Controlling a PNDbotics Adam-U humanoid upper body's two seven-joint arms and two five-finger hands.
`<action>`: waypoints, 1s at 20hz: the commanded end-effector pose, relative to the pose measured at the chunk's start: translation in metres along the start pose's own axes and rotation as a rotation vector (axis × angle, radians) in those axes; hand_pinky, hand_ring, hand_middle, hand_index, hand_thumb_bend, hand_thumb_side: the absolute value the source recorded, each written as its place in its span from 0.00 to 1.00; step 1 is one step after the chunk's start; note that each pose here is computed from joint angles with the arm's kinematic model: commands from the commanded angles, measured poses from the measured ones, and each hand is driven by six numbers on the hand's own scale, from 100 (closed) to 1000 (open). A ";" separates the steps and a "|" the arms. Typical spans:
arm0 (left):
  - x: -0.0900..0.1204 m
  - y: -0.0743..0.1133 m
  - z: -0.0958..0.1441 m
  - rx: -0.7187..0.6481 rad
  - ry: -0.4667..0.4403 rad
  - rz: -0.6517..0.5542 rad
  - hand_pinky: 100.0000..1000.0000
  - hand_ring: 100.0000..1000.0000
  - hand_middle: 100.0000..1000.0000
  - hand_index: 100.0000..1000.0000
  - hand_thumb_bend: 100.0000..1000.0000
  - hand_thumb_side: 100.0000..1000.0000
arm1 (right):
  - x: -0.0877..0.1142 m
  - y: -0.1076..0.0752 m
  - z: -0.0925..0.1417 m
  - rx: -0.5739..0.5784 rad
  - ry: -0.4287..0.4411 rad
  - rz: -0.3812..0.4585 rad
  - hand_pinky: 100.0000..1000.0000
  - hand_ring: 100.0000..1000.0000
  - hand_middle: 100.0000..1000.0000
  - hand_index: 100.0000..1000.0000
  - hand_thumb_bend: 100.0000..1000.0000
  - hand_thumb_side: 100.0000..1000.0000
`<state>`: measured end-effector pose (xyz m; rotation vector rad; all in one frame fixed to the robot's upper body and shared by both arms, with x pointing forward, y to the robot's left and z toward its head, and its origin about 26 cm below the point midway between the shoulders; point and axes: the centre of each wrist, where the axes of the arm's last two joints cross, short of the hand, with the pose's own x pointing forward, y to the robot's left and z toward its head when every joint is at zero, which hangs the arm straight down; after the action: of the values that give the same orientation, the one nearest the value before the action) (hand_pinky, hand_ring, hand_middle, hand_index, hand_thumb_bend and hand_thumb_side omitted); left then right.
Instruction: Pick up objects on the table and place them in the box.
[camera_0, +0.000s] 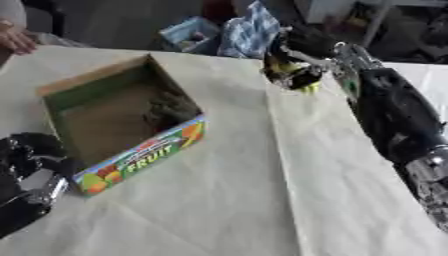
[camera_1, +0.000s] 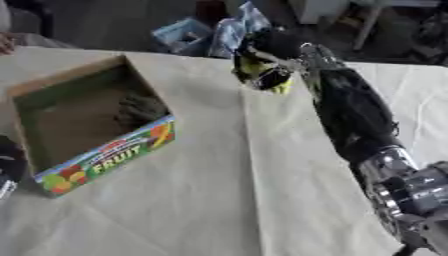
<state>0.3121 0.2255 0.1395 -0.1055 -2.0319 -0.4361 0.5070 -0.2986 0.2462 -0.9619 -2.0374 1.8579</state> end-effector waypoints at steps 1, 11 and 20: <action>0.006 0.005 -0.002 -0.003 -0.020 -0.019 0.48 0.59 0.53 0.63 0.29 0.00 | 0.003 -0.031 -0.019 -0.071 -0.049 0.035 0.17 0.14 0.14 0.46 0.01 0.04; 0.006 0.004 -0.002 -0.017 -0.019 -0.016 0.48 0.59 0.53 0.63 0.29 0.00 | 0.045 -0.065 -0.085 -0.177 -0.231 0.008 0.18 0.14 0.15 0.46 0.06 0.02; 0.007 0.001 -0.005 -0.031 -0.025 -0.008 0.48 0.59 0.53 0.63 0.29 0.00 | 0.079 -0.080 -0.125 -0.211 -0.351 -0.033 0.18 0.15 0.15 0.46 0.06 0.01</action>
<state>0.3130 0.2232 0.1409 -0.1232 -2.0326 -0.4521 0.4973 -0.1552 0.3039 -0.6541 -2.4285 1.9292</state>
